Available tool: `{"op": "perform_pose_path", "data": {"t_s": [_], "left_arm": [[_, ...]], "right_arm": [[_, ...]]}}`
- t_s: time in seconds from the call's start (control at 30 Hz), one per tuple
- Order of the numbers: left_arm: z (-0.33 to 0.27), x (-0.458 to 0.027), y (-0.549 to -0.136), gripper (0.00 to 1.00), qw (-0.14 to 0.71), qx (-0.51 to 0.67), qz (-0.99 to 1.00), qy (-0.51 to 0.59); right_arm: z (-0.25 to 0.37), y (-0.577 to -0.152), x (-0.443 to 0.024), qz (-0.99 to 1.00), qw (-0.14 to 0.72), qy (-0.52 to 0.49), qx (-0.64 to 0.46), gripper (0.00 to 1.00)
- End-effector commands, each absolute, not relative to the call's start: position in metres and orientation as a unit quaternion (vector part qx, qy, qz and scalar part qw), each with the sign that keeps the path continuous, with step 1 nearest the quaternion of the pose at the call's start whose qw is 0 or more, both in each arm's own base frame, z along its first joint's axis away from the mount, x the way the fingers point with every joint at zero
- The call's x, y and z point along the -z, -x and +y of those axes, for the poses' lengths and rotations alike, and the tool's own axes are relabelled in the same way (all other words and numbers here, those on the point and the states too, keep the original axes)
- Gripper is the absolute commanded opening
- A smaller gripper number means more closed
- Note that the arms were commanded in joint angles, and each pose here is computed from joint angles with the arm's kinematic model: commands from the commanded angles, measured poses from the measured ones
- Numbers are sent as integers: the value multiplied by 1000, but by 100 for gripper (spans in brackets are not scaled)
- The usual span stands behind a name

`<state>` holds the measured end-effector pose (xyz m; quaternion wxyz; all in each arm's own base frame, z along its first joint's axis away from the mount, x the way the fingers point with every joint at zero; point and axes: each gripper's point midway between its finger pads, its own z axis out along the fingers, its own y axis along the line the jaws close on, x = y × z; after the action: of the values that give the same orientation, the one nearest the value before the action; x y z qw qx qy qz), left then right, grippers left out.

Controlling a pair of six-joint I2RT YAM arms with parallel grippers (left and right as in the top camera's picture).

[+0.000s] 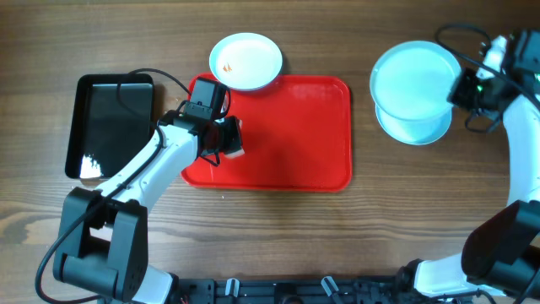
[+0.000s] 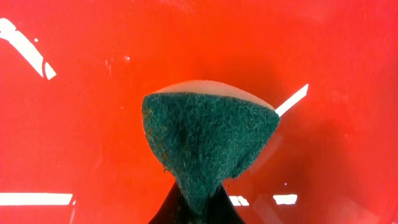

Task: Clean dirty plates on tray and stack at the side
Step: 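Lift the plate with the right gripper and stack it on the side plate, then reach the right gripper to the back plate and grip its rim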

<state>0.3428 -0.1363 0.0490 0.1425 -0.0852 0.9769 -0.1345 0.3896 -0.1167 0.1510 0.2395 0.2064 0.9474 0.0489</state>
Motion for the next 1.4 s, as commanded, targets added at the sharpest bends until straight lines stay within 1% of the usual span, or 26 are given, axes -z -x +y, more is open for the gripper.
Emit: {"op": "perform_pose_path", "data": {"t_s": [0.0, 0.07, 0.13, 0.27, 0.3, 0.33, 0.37, 0.43, 0.47, 0.5, 0.53, 0.6, 0.67, 0.7, 0.73, 0.8, 0.87, 0.93, 1.0, 1.03, 1.07, 1.1, 1.23, 1.33, 1.37], "left_arm": [[-139, -45, -340, 4, 134, 140, 977, 84], [-139, -45, -340, 4, 134, 139, 978, 84], [-139, -45, -339, 4, 133, 139, 978, 84], [-139, -46, -341, 4, 136, 140, 977, 84], [-139, -46, -341, 4, 136, 140, 977, 84], [-139, -46, -341, 5, 136, 140, 977, 84], [-139, -46, -341, 4, 136, 140, 977, 84], [-139, -46, -341, 4, 136, 140, 977, 84], [-139, -46, -341, 4, 136, 140, 977, 84], [-139, -46, -341, 4, 136, 140, 977, 84], [-139, -46, -341, 4, 137, 140, 977, 84], [-139, -46, -342, 4, 139, 141, 977, 84], [-139, -51, -344, 4, 146, 144, 975, 84], [-139, -55, -345, 4, 151, 146, 974, 83], [-140, -59, -345, 4, 157, 149, 973, 83], [-136, -60, -345, 4, 160, 139, 974, 85], [-122, -56, -345, 4, 166, 100, 977, 94], [-113, -54, -341, 4, 161, 75, 979, 99], [-103, -48, -328, 4, 137, 49, 984, 101], [-98, -47, -323, 4, 128, 34, 986, 103], [-95, -46, -320, 4, 124, 25, 987, 103], [-94, -45, -318, 4, 121, 22, 987, 103], [-94, -46, -321, 4, 126, 24, 986, 104], [-94, -46, -320, 4, 125, 24, 986, 105], [-94, -46, -320, 4, 125, 24, 986, 105]], "right_arm": [[-118, -382, -123, 937, 247, -225, -98, 4], [-121, -384, -105, 930, 263, -238, -94, 5], [-138, -380, -92, 918, 265, -291, -55, 4], [-143, -380, -83, 914, 279, -291, -43, 4], [-142, -380, -82, 914, 278, -293, -44, 20], [-141, -380, -82, 911, 277, -301, -50, 69], [-140, -378, -81, 912, 271, -303, -52, 75], [-132, -377, -81, 914, 265, -299, -71, 75], [-125, -379, -83, 913, 267, -293, -91, 70], [-114, -384, -90, 911, 273, -281, -127, 59], [-95, -391, -105, 904, 286, -259, -185, 51], [-43, -403, -152, 868, 311, -194, -337, 52], [3, -408, -179, 850, 316, -139, -397, 52], [34, -412, -183, 853, 312, -111, -403, 56], [57, -416, -182, 859, 306, -100, -398, 56], [121, -423, -174, 879, 301, -70, -363, 61], [196, -426, -157, 893, 270, -41, -357, 59], [227, -436, -135, 902, 237, -60, -355, 58], [249, -452, -109, 907, 206, -79, -359, 50], [253, -457, -98, 909, 196, -90, -355, 50], [252, -458, -89, 911, 187, -107, -351, 54], [250, -459, -80, 913, 180, -123, -345, 55], [266, -459, -69, 909, 172, -136, -354, 57], [289, -454, -46, 906, 150, -155, -364, 61], [292, -453, -35, 905, 139, -174, -362, 61]]}}
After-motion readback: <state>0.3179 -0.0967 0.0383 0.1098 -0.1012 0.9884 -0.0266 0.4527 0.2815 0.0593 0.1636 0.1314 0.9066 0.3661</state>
